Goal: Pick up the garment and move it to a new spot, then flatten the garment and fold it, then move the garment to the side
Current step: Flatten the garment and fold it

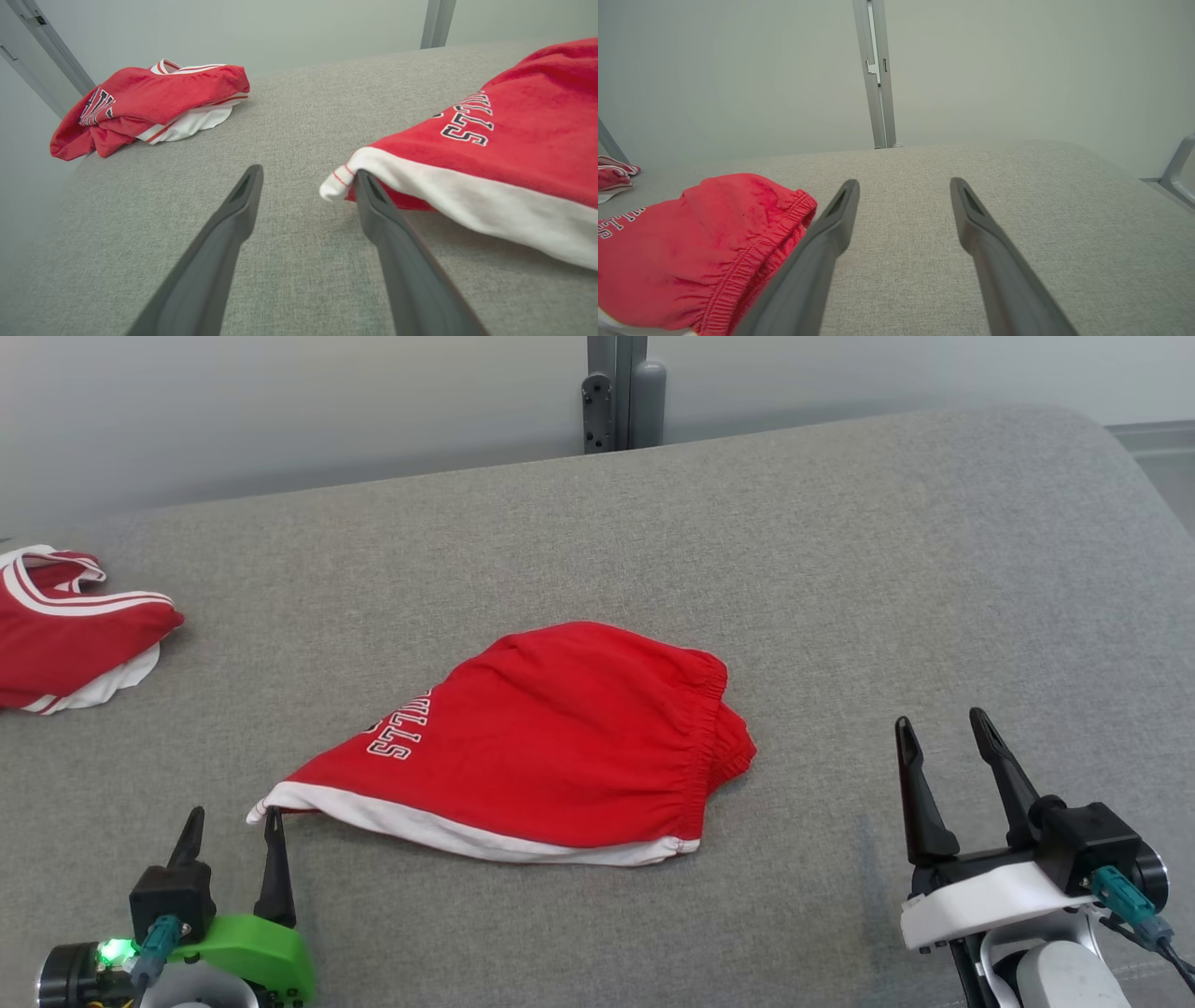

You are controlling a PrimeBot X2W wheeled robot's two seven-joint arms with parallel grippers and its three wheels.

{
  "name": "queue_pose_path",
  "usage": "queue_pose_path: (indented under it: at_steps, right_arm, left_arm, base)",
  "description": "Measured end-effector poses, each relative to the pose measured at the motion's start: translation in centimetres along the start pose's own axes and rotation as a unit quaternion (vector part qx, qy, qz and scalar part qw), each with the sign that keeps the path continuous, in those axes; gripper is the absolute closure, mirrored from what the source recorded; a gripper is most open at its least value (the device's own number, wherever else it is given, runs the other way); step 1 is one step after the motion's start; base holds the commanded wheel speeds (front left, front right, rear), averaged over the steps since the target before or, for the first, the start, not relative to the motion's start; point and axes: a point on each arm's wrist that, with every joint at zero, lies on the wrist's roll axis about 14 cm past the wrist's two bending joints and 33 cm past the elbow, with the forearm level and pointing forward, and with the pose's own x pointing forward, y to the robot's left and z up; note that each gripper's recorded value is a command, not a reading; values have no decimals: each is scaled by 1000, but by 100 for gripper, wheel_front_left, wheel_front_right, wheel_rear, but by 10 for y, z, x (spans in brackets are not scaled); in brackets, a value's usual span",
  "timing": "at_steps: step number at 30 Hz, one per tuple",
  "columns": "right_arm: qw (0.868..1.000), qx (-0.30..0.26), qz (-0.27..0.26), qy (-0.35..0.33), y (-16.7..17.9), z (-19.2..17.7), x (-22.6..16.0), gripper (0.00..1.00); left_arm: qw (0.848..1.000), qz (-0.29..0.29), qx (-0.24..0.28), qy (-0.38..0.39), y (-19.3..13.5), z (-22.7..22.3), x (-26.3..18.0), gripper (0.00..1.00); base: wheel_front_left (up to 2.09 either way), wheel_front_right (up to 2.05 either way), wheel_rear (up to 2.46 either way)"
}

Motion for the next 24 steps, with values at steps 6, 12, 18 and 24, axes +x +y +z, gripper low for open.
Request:
queue_pose_path:
  at_steps: [6, 12, 18, 24]
  right_arm:
    - [1000, 3, 16, -6, 11, 4, -1, 0]
    - [999, 4, 31, -15, 21, 10, -2, 0]
    - [999, 4, 45, -30, 30, 20, -5, 0]
    - [998, 3, 54, -43, 36, 29, -5, 0]
  left_arm:
    - [1000, 22, -19, -12, 7, 3, -23, 0]
    - [997, 21, -50, -49, -4, 21, -40, 0]
    - [992, 18, -85, -96, -18, 48, -49, 0]
    - [988, -1, -93, -124, -35, 65, -54, 0]
  base:
    - [0, 0, 0]
    - [0, 0, 0]
    - [0, 0, 0]
    - [0, 0, 0]
